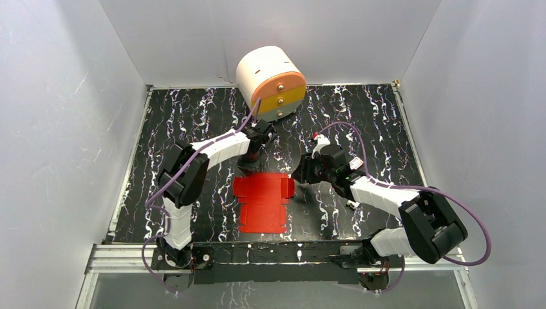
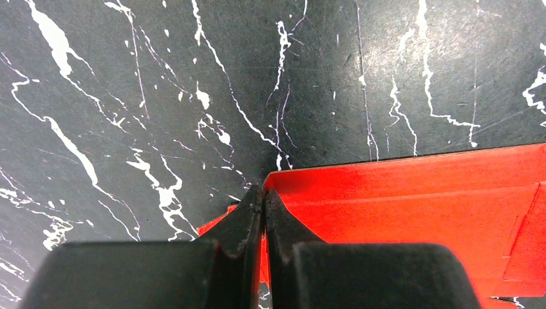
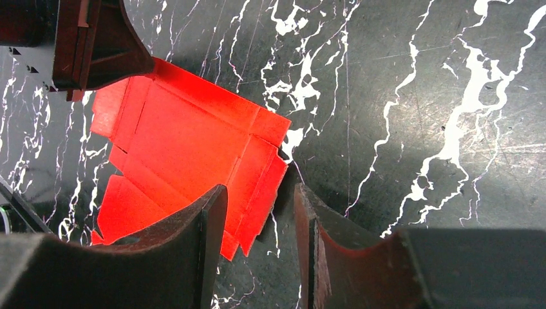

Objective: Fold the paper box

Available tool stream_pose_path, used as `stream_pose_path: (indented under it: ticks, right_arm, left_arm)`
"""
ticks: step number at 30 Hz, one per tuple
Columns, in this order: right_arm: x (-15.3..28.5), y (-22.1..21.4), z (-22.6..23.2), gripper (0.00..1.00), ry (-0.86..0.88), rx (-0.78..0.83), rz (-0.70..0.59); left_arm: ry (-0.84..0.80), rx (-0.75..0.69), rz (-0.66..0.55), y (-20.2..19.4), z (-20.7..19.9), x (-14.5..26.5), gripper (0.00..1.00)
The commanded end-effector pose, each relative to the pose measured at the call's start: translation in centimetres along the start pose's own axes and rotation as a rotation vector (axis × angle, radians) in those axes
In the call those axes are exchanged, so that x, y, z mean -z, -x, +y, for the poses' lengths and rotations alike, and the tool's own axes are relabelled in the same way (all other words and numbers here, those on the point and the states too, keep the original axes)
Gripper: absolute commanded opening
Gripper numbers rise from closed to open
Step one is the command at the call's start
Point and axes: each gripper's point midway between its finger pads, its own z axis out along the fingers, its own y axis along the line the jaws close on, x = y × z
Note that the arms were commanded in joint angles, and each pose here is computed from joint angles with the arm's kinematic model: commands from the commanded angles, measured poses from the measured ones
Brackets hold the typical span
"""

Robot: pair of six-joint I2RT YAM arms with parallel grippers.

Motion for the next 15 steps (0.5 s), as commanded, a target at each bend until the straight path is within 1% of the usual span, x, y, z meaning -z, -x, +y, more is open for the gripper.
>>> stream_pose_path:
  ticks: [1,6,9,15]
  right_arm:
    - [-0.1,2.6,1.0,0.52,0.023,0.017,-0.082]
    - [0.1,2.9,1.0,0.53,0.022,0.017,-0.093]
    - [-0.2,2.6,1.4,0.53,0.042,0.002,-0.074]
    - [-0.9,1.6,3.8,0.51,0.196,-0.063,-0.049]
  left_arm:
    - [0.033,-0.022,0.035,-0.7,0.0,0.1,0.0]
    - [-0.018,-0.008,0.013,0.2,-0.8,1.4,0.0]
    - [-0.059,0.009,0.014,0.4,-1.6,1.8,0.0]
    - [-0.077,0.025,0.017,0.5,-2.0,1.9,0.01]
